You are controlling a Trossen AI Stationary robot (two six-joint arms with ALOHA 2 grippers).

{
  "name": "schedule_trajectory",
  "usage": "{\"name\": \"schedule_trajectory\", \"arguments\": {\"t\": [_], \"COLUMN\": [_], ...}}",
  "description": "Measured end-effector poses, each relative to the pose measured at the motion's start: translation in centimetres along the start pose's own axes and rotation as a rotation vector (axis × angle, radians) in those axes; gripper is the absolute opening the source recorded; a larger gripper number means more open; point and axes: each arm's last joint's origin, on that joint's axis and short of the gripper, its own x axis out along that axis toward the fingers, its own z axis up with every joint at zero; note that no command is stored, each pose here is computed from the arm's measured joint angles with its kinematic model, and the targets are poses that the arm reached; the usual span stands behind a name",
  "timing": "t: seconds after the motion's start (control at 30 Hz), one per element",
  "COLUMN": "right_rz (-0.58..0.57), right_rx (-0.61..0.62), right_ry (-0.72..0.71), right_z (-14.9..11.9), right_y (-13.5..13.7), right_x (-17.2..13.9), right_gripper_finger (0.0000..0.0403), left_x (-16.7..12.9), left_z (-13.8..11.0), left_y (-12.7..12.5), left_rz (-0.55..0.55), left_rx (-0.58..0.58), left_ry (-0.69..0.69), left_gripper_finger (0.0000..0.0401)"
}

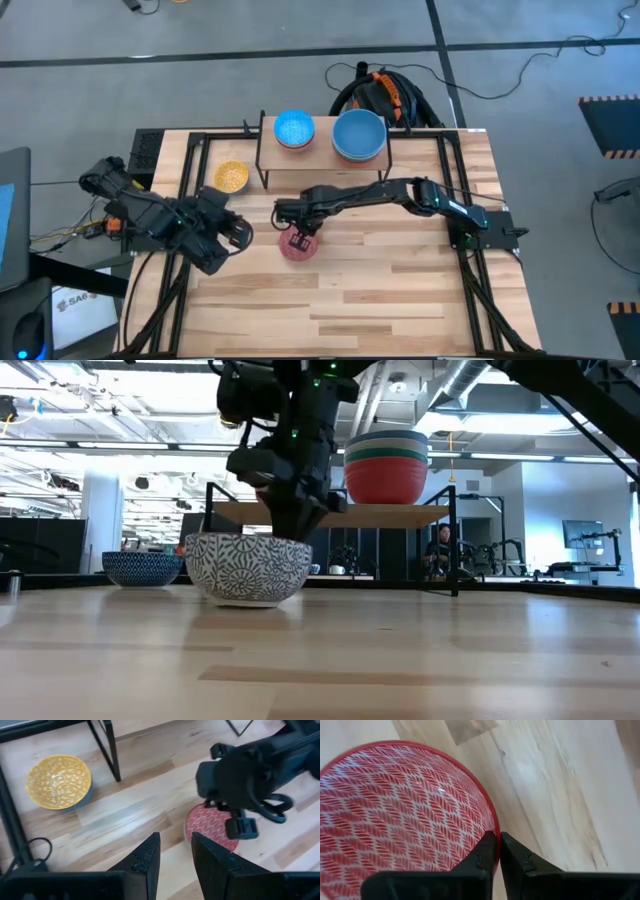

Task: Place and stack bowls onto a shelf
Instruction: Stack the blue-red patterned bowl on top of the yellow-blue patterned bowl on the shelf

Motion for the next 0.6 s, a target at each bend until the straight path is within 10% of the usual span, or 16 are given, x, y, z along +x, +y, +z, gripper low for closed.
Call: {"name": "schedule_trajectory", "arguments": {"t": [0.6], "right_rz": [0.042], "right_rx": [-0.065], "right_ry": [-0.028], "right_z": [0.16], "right_y": [0.68], "right_x": [0.64], "right_gripper_finger": [0.0140], "left_x": [-0.28], "left_z": [-0.22], "left_y": [-0.38], "left_rz": [-0.048], "left_rx": [-0.036], "left_ry": [-0.041], "left_gripper_finger": [0.0096]}}
